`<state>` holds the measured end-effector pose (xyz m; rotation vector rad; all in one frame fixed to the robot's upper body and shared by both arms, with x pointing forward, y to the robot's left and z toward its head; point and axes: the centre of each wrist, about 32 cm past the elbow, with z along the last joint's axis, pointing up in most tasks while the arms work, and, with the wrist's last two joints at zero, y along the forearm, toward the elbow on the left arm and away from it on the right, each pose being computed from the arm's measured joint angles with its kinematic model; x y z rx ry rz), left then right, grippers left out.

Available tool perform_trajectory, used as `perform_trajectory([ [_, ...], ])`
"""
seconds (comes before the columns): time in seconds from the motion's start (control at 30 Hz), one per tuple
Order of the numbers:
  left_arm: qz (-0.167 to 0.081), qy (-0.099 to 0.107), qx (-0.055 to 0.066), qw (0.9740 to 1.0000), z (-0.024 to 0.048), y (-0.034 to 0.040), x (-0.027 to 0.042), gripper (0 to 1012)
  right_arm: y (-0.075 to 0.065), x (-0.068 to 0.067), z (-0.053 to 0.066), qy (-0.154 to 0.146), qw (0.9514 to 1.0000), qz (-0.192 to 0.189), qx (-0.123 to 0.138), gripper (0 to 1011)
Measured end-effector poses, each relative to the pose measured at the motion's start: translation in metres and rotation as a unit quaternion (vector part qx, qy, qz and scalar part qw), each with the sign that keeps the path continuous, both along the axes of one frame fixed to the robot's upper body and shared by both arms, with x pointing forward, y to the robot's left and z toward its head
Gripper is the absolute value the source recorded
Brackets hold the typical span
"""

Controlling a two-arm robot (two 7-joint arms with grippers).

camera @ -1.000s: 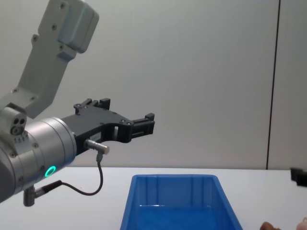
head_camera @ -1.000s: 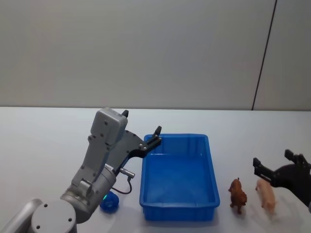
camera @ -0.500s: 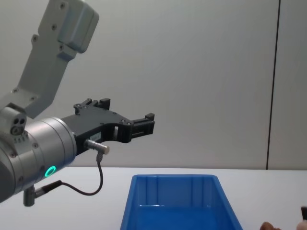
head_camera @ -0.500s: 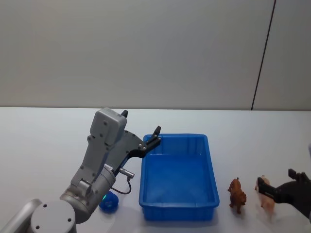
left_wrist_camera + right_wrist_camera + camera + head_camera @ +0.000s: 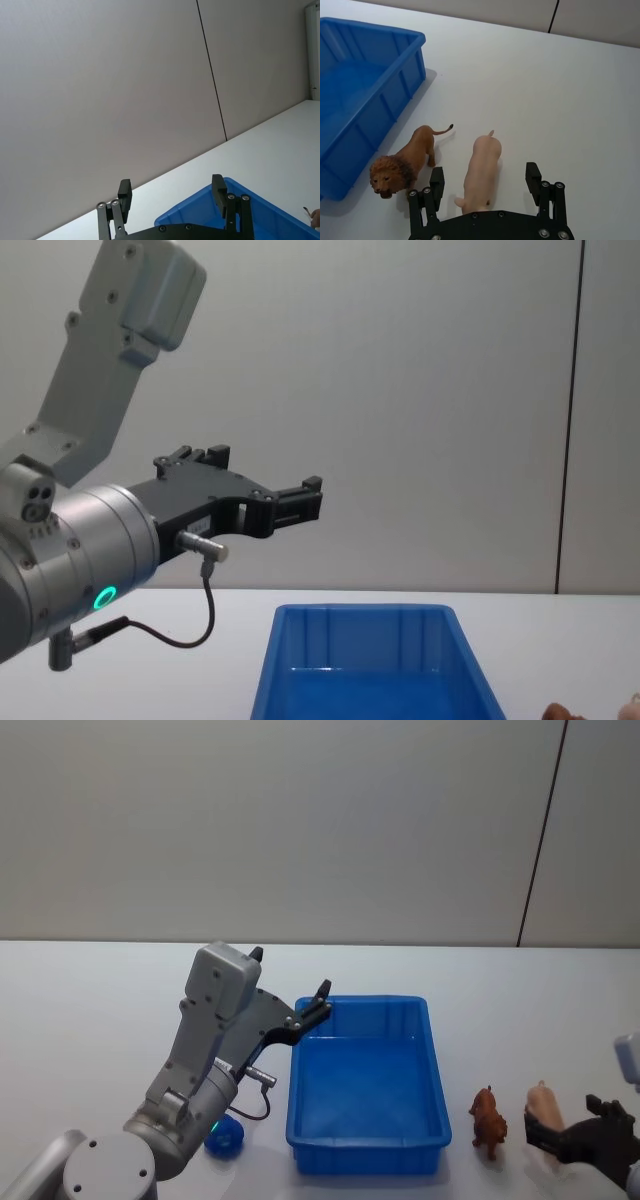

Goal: Pick up the two dolls from the table and place them into the box.

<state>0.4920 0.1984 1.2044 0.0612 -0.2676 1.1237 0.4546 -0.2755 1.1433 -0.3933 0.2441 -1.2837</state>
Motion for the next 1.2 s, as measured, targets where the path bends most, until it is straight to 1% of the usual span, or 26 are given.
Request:
perform_trajectory([
  [0.33,0.000,0.000,0.000,1.0000,0.0000,0.0000,0.0000,1001,0.004,0.002,-0.005,0.017,0.9998,-0.003,-0.008,1001],
  [0.43,0.000,0.000,0.000,1.0000,0.0000,0.0000,0.0000,1001,0.005,0.003,-0.007,0.024,0.9996,-0.005,-0.011,942],
  [0.5,0.000,0.000,0.000,1.0000,0.0000,0.0000,0.0000,1002,0.006,0.004,-0.008,0.029,0.9995,-0.007,-0.012,879],
  [0.57,0.000,0.000,0.000,1.0000,0.0000,0.0000,0.0000,1001,0.006,0.005,-0.008,0.033,0.9994,-0.008,-0.012,845],
  [0.67,0.000,0.000,0.000,1.0000,0.0000,0.0000,0.0000,1001,0.008,0.006,-0.010,0.040,0.9991,-0.010,-0.012,739],
  [0.7,0.000,0.000,0.000,1.0000,0.0000,0.0000,0.0000,1002,0.008,0.006,-0.010,0.042,0.9990,-0.010,-0.012,739],
  [0.77,0.000,0.000,0.000,1.0000,0.0000,0.0000,0.0000,1002,0.008,0.007,-0.011,0.045,0.9988,-0.011,-0.012,641],
  [0.8,0.000,0.000,0.000,1.0000,0.0000,0.0000,0.0000,1001,0.009,0.008,-0.011,0.046,0.9988,-0.012,-0.012,641],
  [0.87,0.000,0.000,0.000,1.0000,0.0000,0.0000,0.0000,1002,0.009,0.008,-0.011,0.049,0.9987,-0.013,-0.011,544],
  [0.97,0.000,0.000,0.000,1.0000,0.0000,0.0000,0.0000,1002,0.009,0.009,-0.012,0.051,0.9985,-0.013,-0.010,484],
  [1.0,0.000,0.000,0.000,1.0000,0.0000,0.0000,0.0000,1002,0.010,0.010,-0.011,0.052,0.9985,-0.014,-0.009,423],
  [1.07,0.000,0.000,0.000,1.0000,0.0000,0.0000,0.0000,1002,0.010,0.010,-0.011,0.052,0.9985,-0.014,-0.007,371],
  [1.2,0.000,0.000,0.000,1.0000,0.0000,0.0000,0.0000,1002,0.010,0.011,-0.010,0.049,0.9987,-0.015,-0.006,360],
])
